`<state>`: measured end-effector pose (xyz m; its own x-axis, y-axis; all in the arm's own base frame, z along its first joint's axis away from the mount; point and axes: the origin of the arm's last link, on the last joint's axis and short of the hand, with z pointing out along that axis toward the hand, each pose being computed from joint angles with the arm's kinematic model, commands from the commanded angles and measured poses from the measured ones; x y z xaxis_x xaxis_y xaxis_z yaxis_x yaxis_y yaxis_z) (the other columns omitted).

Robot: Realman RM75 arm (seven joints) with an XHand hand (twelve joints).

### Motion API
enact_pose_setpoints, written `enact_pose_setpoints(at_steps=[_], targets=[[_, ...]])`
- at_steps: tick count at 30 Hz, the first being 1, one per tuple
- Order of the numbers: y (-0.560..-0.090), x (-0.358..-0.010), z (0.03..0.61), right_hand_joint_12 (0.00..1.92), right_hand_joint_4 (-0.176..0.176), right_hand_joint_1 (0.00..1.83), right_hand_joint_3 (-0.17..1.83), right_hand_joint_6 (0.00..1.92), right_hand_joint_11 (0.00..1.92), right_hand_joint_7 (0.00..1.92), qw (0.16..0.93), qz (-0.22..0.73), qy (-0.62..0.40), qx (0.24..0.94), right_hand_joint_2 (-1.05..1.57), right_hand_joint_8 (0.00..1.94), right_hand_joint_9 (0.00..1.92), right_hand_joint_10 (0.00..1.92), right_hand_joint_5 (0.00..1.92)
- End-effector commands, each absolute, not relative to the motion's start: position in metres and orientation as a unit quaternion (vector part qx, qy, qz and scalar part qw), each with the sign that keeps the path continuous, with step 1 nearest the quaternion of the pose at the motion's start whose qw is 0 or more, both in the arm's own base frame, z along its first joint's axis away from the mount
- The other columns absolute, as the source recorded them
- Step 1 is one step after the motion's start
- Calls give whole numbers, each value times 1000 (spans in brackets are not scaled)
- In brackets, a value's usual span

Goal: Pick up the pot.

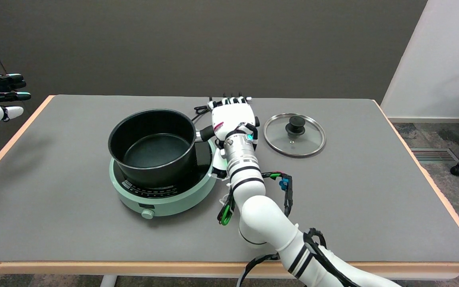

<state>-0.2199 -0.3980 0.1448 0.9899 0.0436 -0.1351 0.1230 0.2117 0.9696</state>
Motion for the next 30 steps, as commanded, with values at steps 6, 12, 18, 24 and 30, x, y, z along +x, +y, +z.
enact_pose_setpoints(at_steps=[6, 12, 18, 24, 30], targets=[[-402, -215, 142, 858, 64, 1204, 1606, 858, 858, 858, 762, -22, 69, 643, -819, 858, 858, 858, 858], [-405, -211, 142, 1087, 4, 1235, 1275, 1087, 1087, 1087, 758, -20, 74, 647, -657, 1087, 1087, 1087, 1087], [-406, -211, 143, 1394, -70, 1250, 1102, 1394, 1394, 1394, 760, -14, 65, 647, -417, 1394, 1394, 1394, 1394], [-409, -210, 145, 1918, -23, 1300, 833, 1918, 1918, 1918, 763, -10, 59, 644, -49, 1918, 1918, 1918, 1918], [-411, -210, 149, 1920, -16, 1314, 671, 1920, 1920, 1920, 762, -17, 67, 644, 210, 1920, 1920, 1920, 1920]])
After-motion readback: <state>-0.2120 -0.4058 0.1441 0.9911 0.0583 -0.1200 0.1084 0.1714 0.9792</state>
